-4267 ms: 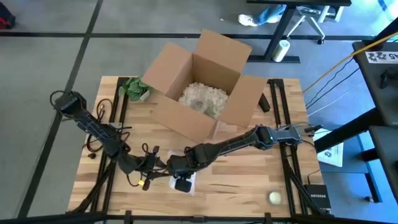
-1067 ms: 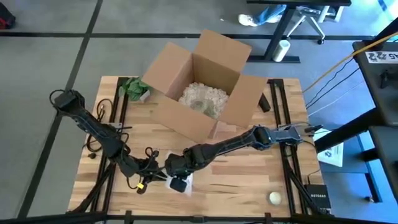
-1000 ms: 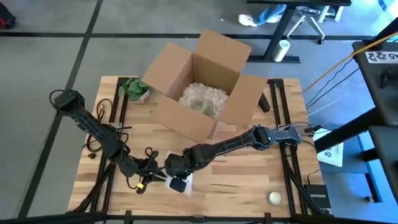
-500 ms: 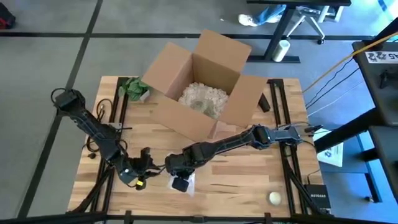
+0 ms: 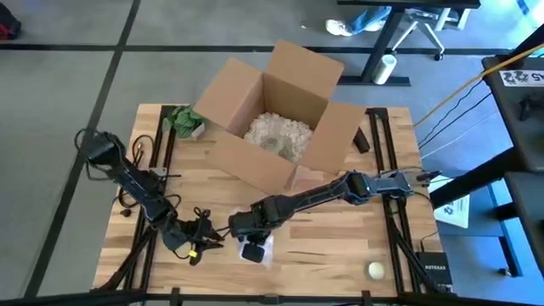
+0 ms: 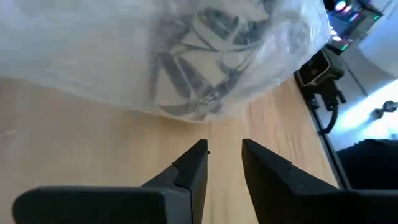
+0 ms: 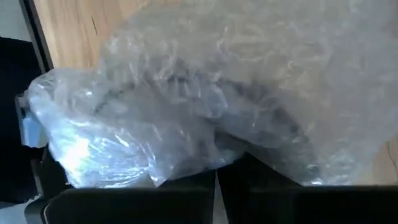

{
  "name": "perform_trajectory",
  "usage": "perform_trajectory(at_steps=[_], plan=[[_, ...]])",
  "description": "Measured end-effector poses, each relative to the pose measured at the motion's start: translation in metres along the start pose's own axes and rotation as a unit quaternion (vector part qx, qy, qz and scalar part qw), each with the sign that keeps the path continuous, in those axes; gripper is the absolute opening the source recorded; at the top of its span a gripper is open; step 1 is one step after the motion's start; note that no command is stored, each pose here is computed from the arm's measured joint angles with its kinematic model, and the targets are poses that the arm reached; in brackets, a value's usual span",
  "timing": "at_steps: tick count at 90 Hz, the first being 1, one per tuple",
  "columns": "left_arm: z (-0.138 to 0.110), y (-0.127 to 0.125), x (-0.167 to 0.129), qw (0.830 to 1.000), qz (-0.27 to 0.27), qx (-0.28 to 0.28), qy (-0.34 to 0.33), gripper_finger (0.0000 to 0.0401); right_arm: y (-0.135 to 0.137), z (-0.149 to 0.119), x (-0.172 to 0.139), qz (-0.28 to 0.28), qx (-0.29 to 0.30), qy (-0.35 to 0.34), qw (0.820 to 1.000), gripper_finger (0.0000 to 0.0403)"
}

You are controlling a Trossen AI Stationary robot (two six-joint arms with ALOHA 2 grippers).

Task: Wrap mug
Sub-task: Wrap the blue mug with the bubble wrap

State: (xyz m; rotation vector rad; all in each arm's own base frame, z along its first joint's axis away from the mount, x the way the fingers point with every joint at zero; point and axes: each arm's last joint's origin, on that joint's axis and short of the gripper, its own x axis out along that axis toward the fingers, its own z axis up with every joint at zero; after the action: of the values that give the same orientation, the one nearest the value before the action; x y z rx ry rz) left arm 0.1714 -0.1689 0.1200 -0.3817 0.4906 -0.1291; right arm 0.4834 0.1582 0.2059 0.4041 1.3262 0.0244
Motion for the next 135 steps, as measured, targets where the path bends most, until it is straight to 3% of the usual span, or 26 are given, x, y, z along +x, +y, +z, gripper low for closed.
perform_trajectory(at_steps=[28, 53, 74, 135], plan=[[-0.006, 0.013, 0.035, 0.999, 0.042, 0.001, 0.014, 0.0081, 0.002, 0.001, 0.0, 0.014, 0.002, -0.003, 1.0, 0.0], [0.009, 0.013, 0.054, 0.997, 0.06, 0.057, 0.0, 0.0081, 0.008, -0.002, -0.011, 0.028, -0.002, -0.004, 1.0, 0.0], [0.018, 0.021, 0.068, 0.995, 0.084, 0.047, -0.013, 0.0081, 0.011, -0.003, -0.023, 0.027, 0.008, -0.019, 0.999, 0.0], [0.021, 0.006, 0.055, 0.998, 0.001, 0.022, 0.054, 0.0081, -0.002, -0.001, -0.012, -0.012, 0.005, -0.015, 1.0, 0.0]])
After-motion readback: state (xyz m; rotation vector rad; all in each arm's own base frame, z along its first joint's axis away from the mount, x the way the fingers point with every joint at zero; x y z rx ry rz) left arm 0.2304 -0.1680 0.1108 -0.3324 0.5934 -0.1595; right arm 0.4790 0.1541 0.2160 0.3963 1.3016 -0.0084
